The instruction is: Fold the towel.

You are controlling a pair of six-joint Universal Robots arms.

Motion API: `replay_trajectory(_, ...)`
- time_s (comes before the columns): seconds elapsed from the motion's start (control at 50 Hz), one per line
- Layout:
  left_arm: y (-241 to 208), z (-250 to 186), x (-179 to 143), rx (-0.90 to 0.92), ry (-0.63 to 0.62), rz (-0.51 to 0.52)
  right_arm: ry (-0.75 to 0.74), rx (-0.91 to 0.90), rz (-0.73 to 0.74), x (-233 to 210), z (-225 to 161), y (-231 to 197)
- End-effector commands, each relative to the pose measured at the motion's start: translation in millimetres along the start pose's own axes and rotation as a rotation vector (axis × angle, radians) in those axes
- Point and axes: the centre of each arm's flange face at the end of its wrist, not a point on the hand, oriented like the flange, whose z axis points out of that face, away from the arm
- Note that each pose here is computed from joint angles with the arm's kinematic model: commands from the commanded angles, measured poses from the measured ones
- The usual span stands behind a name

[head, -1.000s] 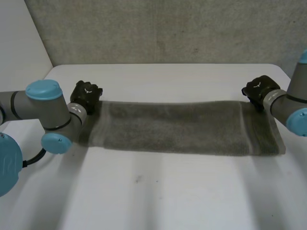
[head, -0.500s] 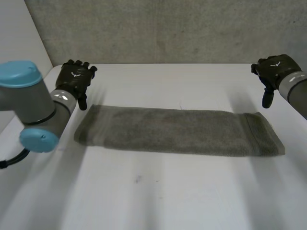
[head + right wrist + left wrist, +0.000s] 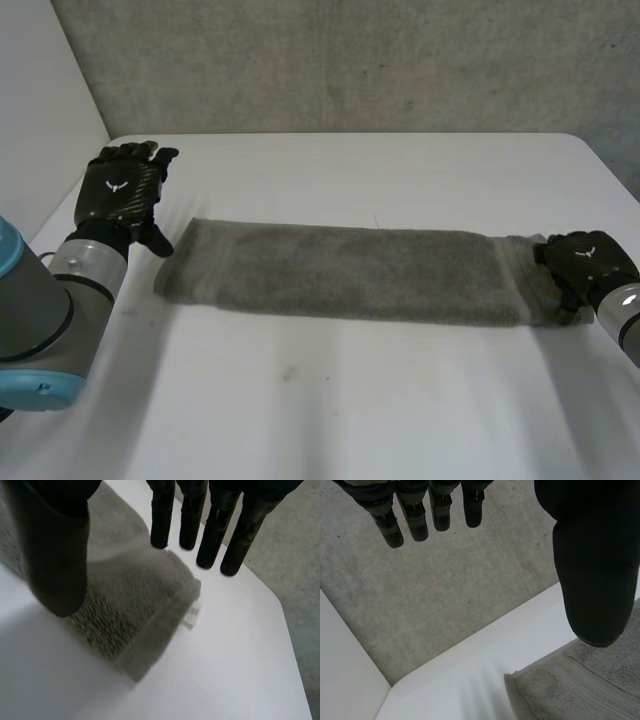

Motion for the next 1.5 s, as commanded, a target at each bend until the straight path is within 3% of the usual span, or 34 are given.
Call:
replay_trajectory(0.02,4,-2,1,-0.014,0.006,0.002,0.023,-0.033,0.007,9,19,20)
replay_trajectory(0.28,-1,-6,0,0.008,-0.002,0.003,0.153,-0.047,0.009,60,31,20)
replay_trajectory(0.42,-16,-8,-1,0.051,-0.004,0.004,0.272,-0.118,-0.171,117,32,15)
replay_trajectory(0.5,-37,-5,0,0.121,-0.002,0.008,0.283,-0.095,-0.202,114,34,-5)
replay_trajectory(0.54,-49,-3,3,0.153,0.004,0.007,0.266,-0.038,-0.216,98,35,-29)
replay_trajectory(0.58,-62,-1,8,0.189,0.015,0.003,0.185,0.125,-0.245,50,30,-83)
replay_trajectory(0.6,-76,0,15,0.229,0.034,-0.001,0.185,0.126,-0.246,49,30,-84)
replay_trajectory(0.64,-87,0,22,0.259,0.053,-0.006,0.078,0.265,-0.289,-9,18,-123)
replay_trajectory(0.66,-97,-1,28,0.282,0.070,-0.010,0.077,0.266,-0.289,-9,18,-123)
replay_trajectory(0.7,-107,-2,33,0.301,0.087,-0.014,-0.044,0.388,-0.339,-74,-1,-152)
replay_trajectory(0.72,-116,-3,38,0.315,0.101,-0.018,-0.045,0.389,-0.339,-74,-1,-153)
replay_trajectory(0.74,-116,-3,38,0.316,0.101,-0.018,-0.105,0.442,-0.366,-108,-10,-162)
replay_trajectory(0.76,-126,-6,43,0.327,0.119,-0.024,-0.105,0.443,-0.366,-108,-10,-162)
replay_trajectory(0.8,-133,-8,47,0.333,0.133,-0.035,-0.232,0.524,-0.434,-173,-31,-168)
replay_trajectory(0.82,-139,-11,50,0.330,0.145,-0.053,-0.233,0.525,-0.435,-173,-31,-168)
replay_trajectory(0.86,-143,-13,50,0.322,0.145,-0.075,-0.329,0.548,-0.478,-218,-42,-158)
replay_trajectory(1.02,-142,-14,47,0.222,0.132,-0.182,-0.492,0.557,-0.528,-286,-56,-128)
replay_trajectory(1.2,-141,-12,43,0.198,0.121,-0.183,-0.509,0.535,-0.522,-290,-55,-122)
replay_trajectory(1.3,-139,-12,43,0.190,0.120,-0.180,-0.452,0.520,-0.489,-260,-60,-136)
replay_trajectory(1.34,-137,-13,43,0.186,0.121,-0.180,-0.393,0.450,-0.396,-217,-53,-135)
replay_trajectory(1.36,-136,-13,44,0.182,0.123,-0.178,-0.393,0.450,-0.395,-217,-53,-135)
replay_trajectory(1.4,-135,-13,45,0.179,0.128,-0.177,-0.351,0.384,-0.256,-178,-53,-130)
replay_trajectory(1.5,-125,-11,50,0.149,0.142,-0.173,-0.289,0.231,-0.065,-134,-41,-102)
